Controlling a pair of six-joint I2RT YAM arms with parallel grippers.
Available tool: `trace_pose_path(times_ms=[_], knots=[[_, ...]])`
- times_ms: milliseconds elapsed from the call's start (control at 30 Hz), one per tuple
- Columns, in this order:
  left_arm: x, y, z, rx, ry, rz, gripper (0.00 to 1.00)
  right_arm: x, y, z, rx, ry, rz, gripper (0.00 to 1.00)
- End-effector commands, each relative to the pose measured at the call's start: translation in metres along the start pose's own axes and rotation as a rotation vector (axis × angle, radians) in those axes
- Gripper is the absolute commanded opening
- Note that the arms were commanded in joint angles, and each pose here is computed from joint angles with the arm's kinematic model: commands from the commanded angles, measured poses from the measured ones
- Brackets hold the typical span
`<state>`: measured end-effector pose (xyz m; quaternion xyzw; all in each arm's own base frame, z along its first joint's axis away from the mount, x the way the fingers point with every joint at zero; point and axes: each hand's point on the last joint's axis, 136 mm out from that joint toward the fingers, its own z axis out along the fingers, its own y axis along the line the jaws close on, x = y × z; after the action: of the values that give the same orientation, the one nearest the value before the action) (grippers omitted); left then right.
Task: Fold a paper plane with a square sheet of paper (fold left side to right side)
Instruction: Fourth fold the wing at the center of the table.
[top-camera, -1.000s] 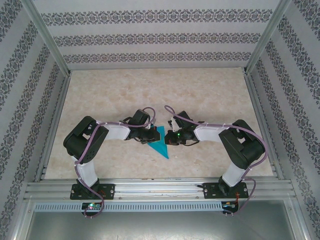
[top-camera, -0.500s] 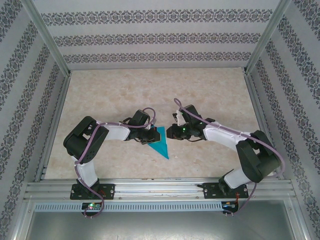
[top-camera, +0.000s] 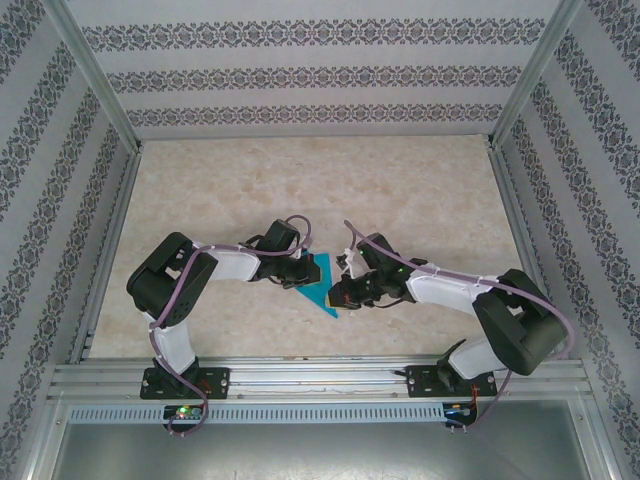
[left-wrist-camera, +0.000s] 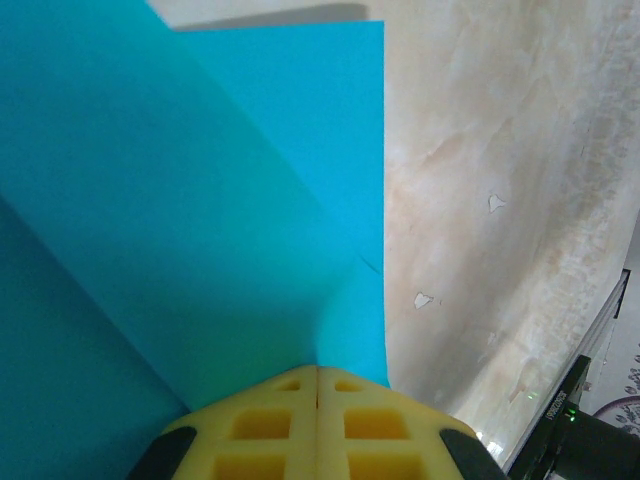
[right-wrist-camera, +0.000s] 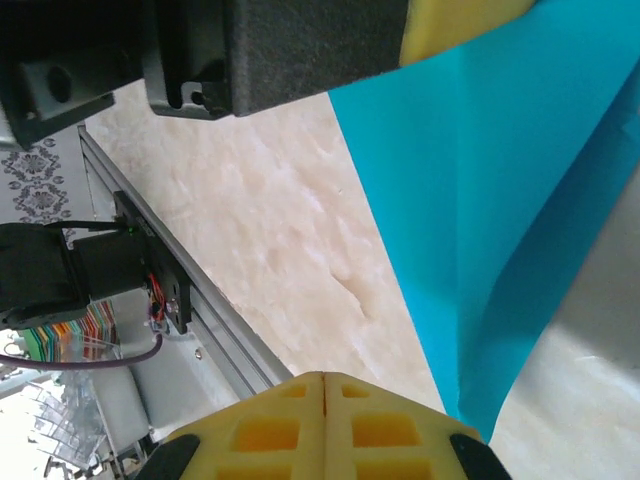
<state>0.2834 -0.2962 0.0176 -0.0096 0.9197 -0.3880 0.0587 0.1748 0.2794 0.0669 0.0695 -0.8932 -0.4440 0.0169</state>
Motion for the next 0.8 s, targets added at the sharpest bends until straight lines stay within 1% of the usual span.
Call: trace_pose_path(times_ms=[0,567,767], knots=[[0.021,0.036,0.005,-0.127,0.045,-0.053,0.04,0.005,-0.001,0.008,-0.015,0.023,0.005,0.0],[0.02,0.038,0.005,-0.133,0.047,-0.053,0.03,0.017,-0.033,0.023,0.065,0.068,0.05,0.0],[0.021,0.038,0.005,-0.135,0.049,-0.055,0.03,0.02,-0.039,0.025,0.082,0.073,0.054,0.0]])
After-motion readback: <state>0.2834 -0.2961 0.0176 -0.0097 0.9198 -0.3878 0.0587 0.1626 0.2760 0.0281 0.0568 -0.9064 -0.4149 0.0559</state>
